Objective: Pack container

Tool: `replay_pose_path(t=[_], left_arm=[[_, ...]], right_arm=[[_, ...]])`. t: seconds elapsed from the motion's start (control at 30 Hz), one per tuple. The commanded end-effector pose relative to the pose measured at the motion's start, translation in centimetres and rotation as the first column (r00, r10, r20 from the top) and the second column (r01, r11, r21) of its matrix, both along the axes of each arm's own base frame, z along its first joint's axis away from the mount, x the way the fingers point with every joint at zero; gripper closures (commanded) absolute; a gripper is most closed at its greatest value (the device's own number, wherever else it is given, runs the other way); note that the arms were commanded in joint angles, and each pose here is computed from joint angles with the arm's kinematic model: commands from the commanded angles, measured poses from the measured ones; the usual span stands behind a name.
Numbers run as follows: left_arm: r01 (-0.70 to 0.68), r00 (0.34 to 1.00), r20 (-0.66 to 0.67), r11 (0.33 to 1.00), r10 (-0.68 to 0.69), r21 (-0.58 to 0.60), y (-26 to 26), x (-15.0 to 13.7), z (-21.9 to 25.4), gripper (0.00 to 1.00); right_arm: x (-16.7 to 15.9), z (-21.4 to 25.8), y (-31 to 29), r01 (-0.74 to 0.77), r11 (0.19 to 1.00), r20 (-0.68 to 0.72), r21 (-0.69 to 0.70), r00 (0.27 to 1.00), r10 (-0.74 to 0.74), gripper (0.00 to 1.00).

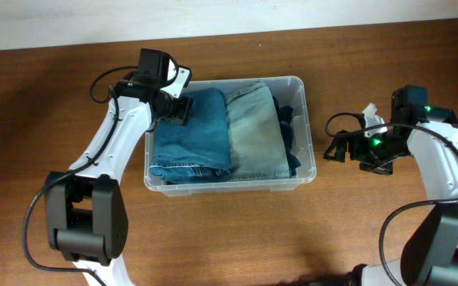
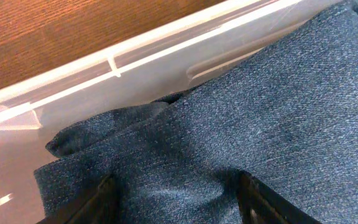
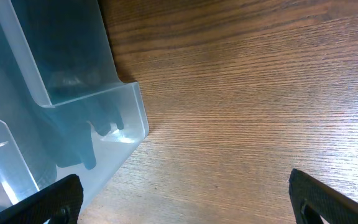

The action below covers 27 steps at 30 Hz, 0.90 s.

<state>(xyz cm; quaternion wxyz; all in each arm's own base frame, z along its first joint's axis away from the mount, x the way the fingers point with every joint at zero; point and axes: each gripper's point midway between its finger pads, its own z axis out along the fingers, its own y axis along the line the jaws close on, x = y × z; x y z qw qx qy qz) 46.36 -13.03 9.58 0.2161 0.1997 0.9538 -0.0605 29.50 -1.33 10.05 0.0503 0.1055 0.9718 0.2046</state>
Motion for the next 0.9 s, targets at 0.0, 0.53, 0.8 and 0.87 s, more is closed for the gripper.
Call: replay_pose_path(t=[0.0,0.53,0.8,0.87], left_arm=[[0.001,0.999,-0.037,1.000,-0.002,-0.008,0.2,-1.3,0.6,0.37],[-0.422,0.849,0.304,0.901,0.432,-0.101,13.0,-3.7,18.4,0.01],[-0.541,0.811,0.222,0.838,0.542,-0.071,18.1,-4.1,15.7,0.01],[-0.540,0.814,0.217,0.839,0.539,-0.059,18.4,-4.3,15.5,0.01]], right_arm=[[-0.2,0.0,-0.2,-0.007,1.000,0.002,-0.011,1.000,0.007,0.02],[6.5,9.9,1.7,-0.124,0.925,0.253,-0.359,0.941,0.225,0.02],[11.9,13.5,6.3,-0.118,0.889,0.477,-0.442,0.808,0.345,0.02],[11.9,13.6,6.5,-0.136,0.883,0.481,-0.449,0.796,0.367,0.02]])
